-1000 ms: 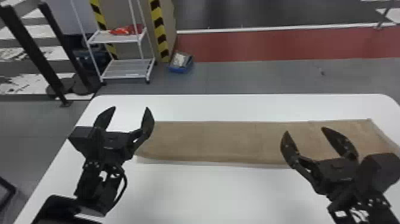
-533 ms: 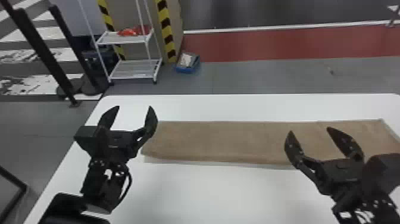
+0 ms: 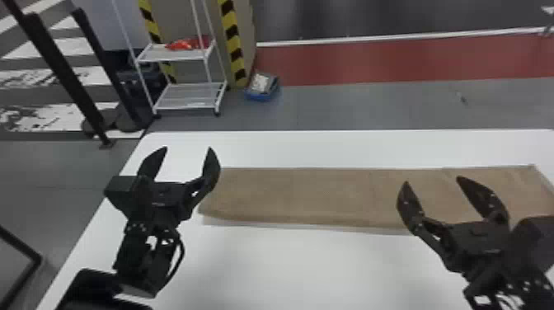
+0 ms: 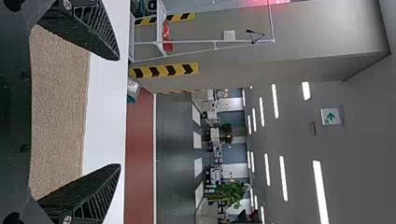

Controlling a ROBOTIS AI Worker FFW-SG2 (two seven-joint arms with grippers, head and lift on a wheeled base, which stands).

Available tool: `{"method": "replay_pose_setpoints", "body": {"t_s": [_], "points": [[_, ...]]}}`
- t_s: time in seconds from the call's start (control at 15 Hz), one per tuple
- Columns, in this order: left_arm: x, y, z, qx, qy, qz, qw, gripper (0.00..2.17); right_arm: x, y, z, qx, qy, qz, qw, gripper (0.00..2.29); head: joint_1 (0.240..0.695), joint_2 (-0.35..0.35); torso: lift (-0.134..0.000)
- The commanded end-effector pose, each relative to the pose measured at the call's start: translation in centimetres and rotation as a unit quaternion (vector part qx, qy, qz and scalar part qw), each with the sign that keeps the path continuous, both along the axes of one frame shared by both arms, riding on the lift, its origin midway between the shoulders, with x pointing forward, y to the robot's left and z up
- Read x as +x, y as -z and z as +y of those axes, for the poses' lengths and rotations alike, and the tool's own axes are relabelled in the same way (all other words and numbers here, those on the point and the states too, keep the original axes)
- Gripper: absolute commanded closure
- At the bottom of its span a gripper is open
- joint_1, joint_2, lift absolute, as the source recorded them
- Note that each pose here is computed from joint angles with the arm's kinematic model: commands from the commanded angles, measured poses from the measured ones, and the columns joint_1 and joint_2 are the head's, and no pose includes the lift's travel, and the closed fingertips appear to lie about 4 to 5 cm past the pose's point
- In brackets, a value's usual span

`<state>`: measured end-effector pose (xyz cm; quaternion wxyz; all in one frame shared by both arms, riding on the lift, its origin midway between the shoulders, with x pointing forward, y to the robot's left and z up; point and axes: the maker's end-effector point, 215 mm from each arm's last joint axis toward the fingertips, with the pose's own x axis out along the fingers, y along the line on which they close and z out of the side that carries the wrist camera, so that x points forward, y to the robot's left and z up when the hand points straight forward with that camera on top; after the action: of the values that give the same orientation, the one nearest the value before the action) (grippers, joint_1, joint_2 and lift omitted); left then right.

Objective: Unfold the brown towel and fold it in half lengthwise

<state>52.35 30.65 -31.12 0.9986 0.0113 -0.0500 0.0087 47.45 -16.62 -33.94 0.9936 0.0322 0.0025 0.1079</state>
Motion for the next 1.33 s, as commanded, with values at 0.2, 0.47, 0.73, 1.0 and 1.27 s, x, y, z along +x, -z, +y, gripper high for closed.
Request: {"method": "replay_pose_setpoints", "body": {"t_s": [0.2,0.47,0.73,1.0,1.27], "points": [[-0.4,-0.2,0.0,0.000,0.000,-0.002,1.0000,0.04,-0.4,-0.4,0.1,0.002,-0.001,-0.003,1.0000,0.06,0.695,0.157,-0.125],[-0.6,-0.6,-0.2,-0.001,0.002,-0.004,1.0000,0.04,-0.5,-0.6,0.2,0.002,-0.001,-0.004,1.0000,0.06,0.695,0.158,-0.125],[-0.6,-0.9,-0.3,-0.001,0.003,-0.007,1.0000,0.04,-0.6,-0.5,0.0,0.001,0.000,-0.003,1.0000,0.06,0.695,0.156,-0.125],[-0.6,-1.0,-0.4,0.000,0.005,-0.008,1.0000,0.04,-0.6,-0.5,0.0,0.004,0.000,-0.003,1.0000,0.06,0.695,0.153,-0.125],[-1.0,-0.8,-0.7,-0.001,0.009,-0.006,0.9999,0.04,-0.9,-0.9,0.0,0.005,0.000,-0.005,1.0000,0.06,0.695,0.151,-0.125]]}}
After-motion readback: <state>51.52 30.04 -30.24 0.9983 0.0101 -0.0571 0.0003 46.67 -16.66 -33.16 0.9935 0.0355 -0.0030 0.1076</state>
